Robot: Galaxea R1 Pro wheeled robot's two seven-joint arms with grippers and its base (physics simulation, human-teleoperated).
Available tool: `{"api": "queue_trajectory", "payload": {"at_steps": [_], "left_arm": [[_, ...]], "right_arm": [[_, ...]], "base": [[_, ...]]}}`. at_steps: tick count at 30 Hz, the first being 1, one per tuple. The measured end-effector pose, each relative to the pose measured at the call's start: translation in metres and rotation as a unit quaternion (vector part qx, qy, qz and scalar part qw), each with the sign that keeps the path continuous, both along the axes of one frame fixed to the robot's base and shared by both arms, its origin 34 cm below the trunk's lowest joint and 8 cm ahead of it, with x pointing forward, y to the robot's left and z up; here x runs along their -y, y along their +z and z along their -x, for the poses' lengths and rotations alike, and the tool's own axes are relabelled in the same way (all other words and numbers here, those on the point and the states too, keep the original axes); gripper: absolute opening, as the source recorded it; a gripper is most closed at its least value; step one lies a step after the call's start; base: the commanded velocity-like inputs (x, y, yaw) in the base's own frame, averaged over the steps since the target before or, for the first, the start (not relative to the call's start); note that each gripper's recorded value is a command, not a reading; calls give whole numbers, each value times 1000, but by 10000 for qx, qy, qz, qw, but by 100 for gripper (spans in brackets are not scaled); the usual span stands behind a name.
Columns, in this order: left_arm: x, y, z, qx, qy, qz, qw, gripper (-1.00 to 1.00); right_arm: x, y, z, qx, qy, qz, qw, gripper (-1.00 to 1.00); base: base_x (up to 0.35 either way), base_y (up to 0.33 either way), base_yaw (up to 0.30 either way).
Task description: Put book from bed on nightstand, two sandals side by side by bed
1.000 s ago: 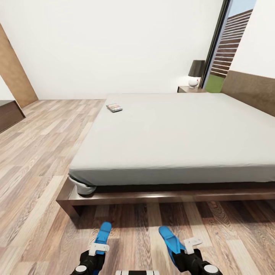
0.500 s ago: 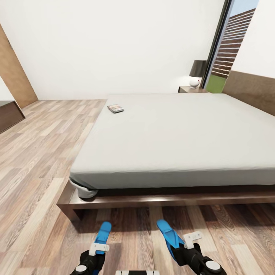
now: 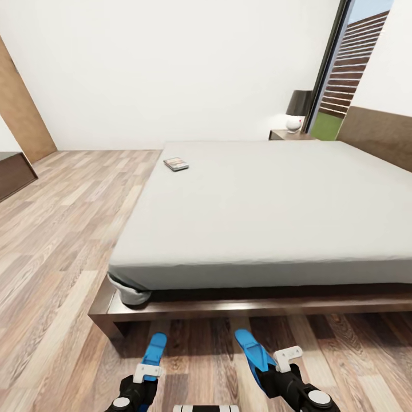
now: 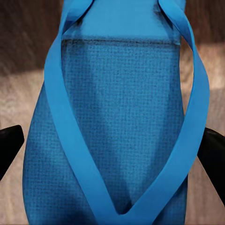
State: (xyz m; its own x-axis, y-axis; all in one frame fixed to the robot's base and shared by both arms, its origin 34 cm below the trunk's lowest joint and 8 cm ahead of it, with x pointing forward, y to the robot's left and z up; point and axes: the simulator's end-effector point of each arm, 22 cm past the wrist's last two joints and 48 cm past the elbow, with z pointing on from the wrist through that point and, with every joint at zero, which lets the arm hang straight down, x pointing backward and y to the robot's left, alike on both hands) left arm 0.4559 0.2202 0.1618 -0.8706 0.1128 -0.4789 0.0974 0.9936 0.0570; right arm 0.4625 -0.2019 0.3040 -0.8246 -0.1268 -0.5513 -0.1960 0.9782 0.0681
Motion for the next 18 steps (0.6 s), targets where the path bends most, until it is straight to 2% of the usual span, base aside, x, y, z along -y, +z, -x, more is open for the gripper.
{"api": "queue_trajectory", "payload": {"at_steps": [11,18], "left_arm": [[0,0,0,-2,0,0,10000,-100],[0,0,0,-7,0,-1,10000,-100]], "right_arm": [[0,0,0,0,0,0,10000,-100],[-1,0,0,-1,6,-3,10000,-100]], "base": [[3,6,0],[-123,0,0]]}}
